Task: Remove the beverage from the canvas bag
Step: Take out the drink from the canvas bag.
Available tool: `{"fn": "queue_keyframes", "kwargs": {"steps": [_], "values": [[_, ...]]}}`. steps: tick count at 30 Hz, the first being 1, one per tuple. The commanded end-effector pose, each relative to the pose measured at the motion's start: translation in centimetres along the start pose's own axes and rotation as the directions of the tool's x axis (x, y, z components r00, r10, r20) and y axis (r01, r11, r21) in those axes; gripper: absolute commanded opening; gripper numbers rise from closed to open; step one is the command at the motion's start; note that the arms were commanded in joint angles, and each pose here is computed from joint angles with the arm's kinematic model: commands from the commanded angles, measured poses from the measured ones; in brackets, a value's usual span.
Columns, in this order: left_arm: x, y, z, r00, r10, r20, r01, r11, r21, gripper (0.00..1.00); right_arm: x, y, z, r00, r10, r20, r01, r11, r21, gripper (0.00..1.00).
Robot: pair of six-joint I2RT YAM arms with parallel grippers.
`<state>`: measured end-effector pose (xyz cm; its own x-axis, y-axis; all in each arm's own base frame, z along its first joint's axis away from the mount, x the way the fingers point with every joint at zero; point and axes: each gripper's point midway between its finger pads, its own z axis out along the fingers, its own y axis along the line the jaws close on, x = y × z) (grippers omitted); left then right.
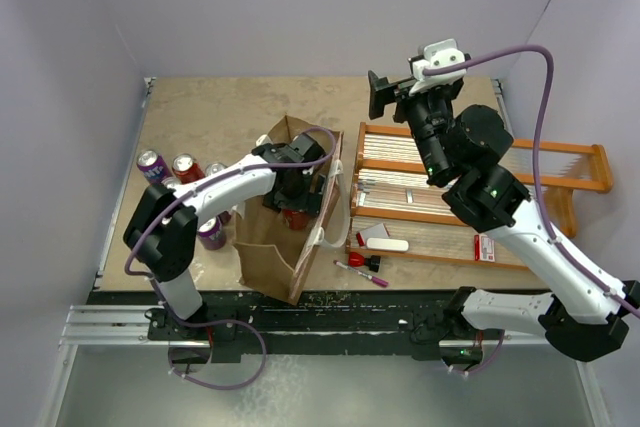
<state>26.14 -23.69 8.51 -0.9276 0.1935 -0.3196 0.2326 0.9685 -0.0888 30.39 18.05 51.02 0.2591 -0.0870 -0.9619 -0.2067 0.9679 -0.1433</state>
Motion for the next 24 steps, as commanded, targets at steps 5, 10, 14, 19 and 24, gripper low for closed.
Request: {"fn": "queue_keyframes", "kwargs": {"steps": [5, 10, 14, 19, 24], "values": [[-1.0, 0.0, 0.5, 0.999, 0.036, 0.028, -0.035, 0.999, -0.031, 0.67, -2.5, -0.7, -0.7, 0.994, 0.068, 0.082, -0.067, 0.998, -0.012, 0.93], [-2.2, -0.1, -3.7, 0.994, -0.004, 0.112, 0.004, 1.000, 0.001, 0.50, -2.9, -0.6, -0.9, 0.992, 0.088, 0.092, -0.086, 0.996, -0.030, 0.93], [-3.6, -0.5, -8.1, 0.979, -0.030, 0.199, 0.020, 0.998, 0.053, 0.31, -3.1, -0.1, -0.9, 0.990, 0.102, 0.097, -0.097, 0.994, -0.055, 0.93], [-5.0, -0.8, -14.3, 0.942, -0.079, 0.326, 0.036, 0.990, 0.133, 0.17, -3.4, 0.4, -0.6, 0.988, 0.110, 0.108, -0.102, 0.992, -0.075, 0.93], [-5.3, -0.4, -20.2, 0.884, -0.123, 0.450, 0.027, 0.976, 0.215, 0.03, -3.9, 0.6, -0.5, 0.986, 0.123, 0.113, -0.114, 0.990, -0.085, 0.93]]}}
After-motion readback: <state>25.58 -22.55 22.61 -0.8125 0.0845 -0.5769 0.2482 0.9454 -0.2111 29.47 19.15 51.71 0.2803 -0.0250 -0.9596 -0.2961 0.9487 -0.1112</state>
